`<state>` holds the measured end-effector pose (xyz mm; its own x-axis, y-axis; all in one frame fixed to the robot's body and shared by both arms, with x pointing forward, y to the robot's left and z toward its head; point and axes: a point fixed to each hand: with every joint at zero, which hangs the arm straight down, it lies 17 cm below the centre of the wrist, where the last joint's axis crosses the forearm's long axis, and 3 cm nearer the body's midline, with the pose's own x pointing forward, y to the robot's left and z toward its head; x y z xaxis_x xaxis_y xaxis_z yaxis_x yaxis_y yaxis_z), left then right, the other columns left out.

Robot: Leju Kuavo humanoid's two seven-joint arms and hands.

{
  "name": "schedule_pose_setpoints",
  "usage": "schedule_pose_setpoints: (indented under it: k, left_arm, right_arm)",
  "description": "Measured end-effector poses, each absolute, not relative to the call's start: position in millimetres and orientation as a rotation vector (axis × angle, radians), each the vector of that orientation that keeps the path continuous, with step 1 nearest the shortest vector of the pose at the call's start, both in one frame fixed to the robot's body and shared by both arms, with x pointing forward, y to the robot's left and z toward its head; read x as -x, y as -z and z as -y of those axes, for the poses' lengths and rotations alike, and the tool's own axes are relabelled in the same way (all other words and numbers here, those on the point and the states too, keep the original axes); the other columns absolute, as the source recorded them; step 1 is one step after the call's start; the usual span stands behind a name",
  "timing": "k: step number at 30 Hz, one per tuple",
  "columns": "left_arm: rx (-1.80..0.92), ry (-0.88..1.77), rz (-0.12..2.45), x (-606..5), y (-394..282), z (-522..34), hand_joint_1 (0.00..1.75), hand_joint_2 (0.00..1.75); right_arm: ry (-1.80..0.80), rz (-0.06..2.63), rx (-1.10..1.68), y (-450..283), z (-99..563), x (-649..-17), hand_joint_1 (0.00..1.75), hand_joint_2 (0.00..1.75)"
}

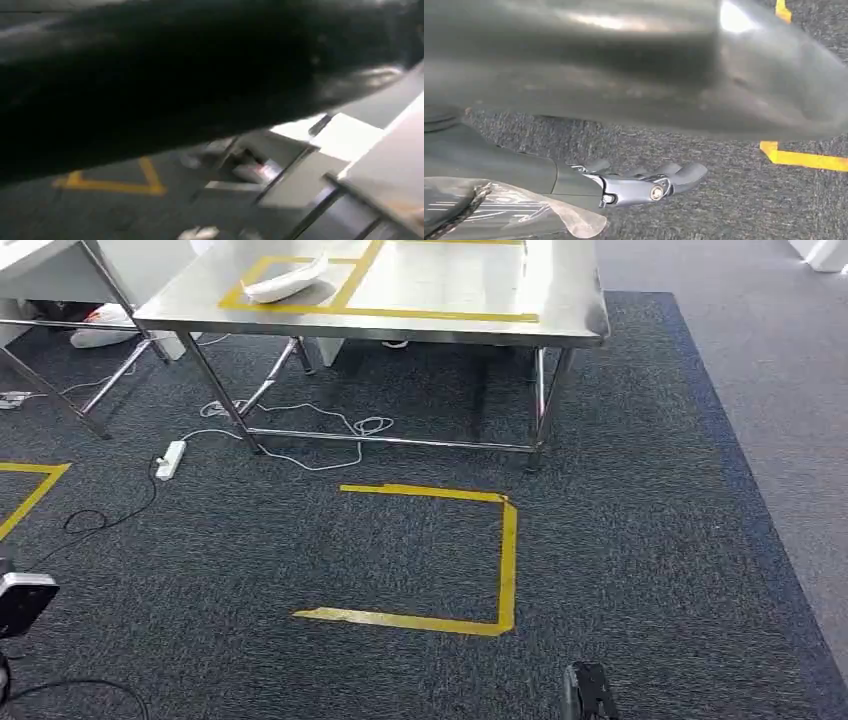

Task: Take the parts from the cabinet and place them on the table.

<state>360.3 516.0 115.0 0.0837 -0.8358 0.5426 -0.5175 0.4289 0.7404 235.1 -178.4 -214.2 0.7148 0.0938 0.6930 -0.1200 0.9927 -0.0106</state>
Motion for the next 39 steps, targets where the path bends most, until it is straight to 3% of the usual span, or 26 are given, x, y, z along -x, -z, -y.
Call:
schedule_pose_setpoints:
  k: [6, 11, 24, 39]
  left_arm:
    - [-1.045, 0.18, 1.132, -284, 58, -556, 0.0, 0.0]
    - [-0.816, 0.03, 0.733, -180, 180, -511, 0.0, 0.0]
    - [-0.551, -0.116, 0.381, -96, 256, -400, 0.0, 0.0]
    - [-0.411, -0.106, 0.337, -89, 268, -328, 0.0, 0.0]
  right_arm:
    - [-0.079, 0.762, -0.032, 215, 183, -235, 0.0, 0.0]
    - [-0.021, 0.751, -0.025, 217, 190, -231, 0.0, 0.0]
    - [0.053, 0.74, -0.006, 221, 205, -224, 0.0, 0.0]
    - [0.086, 0.714, 0.004, 226, 208, -211, 0.0, 0.0]
